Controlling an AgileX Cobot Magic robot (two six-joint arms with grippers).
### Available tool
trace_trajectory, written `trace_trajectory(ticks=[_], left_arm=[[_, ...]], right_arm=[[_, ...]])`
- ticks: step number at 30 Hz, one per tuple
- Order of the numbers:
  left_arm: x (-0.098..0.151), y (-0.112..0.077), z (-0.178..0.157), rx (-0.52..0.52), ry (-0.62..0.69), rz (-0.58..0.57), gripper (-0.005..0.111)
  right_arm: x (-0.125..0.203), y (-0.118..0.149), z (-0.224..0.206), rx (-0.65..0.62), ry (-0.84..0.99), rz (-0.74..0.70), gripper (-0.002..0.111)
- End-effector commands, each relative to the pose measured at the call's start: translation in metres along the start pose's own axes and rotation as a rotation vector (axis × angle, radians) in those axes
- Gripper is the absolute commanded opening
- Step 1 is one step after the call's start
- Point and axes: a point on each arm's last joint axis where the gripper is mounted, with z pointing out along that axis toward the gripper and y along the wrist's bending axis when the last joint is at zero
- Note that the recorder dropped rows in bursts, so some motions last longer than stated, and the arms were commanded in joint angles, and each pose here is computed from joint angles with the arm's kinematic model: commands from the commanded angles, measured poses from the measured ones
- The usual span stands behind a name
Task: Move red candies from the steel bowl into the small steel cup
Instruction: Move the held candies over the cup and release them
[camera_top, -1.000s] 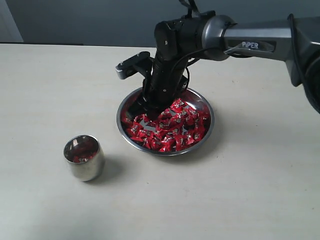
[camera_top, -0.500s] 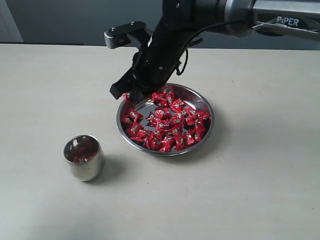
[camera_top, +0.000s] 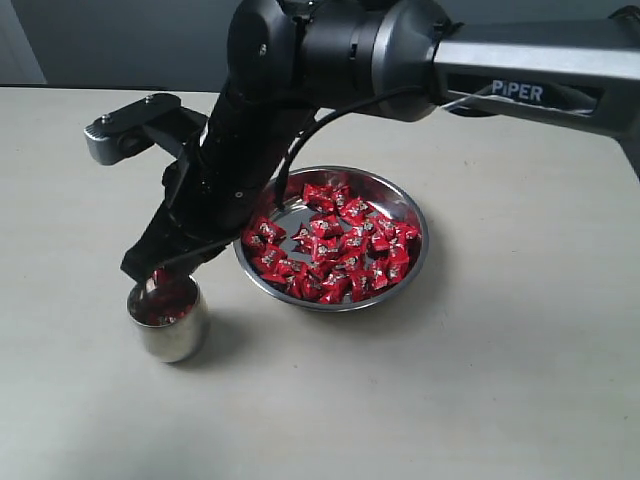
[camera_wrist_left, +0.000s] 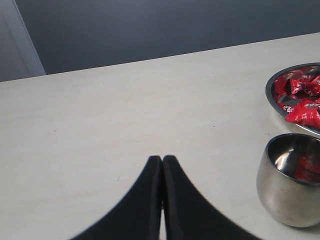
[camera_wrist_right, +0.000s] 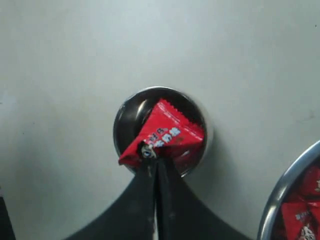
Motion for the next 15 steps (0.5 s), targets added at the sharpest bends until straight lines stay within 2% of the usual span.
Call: trace_trajectory(ticks=[1, 10, 15], left_arm=[[-0.0013, 0.0001, -0.0004, -0.001, -0.015, -0.009, 0.000], [-0.0013, 0.0001, -0.0004, -0.001, -0.015, -0.009, 0.000], [-0.0013, 0.0001, -0.0004, -0.001, -0.015, -0.009, 0.000]], right_arm=[[0.0026, 0.0037, 0.0051, -0.015, 0.039, -0.020, -0.001], [0.0035, 0.0048, 0.0060, -0.020, 0.050, -0.022, 0.001], [0.0035, 0.0048, 0.0060, -0.020, 0.050, -0.022, 0.027]])
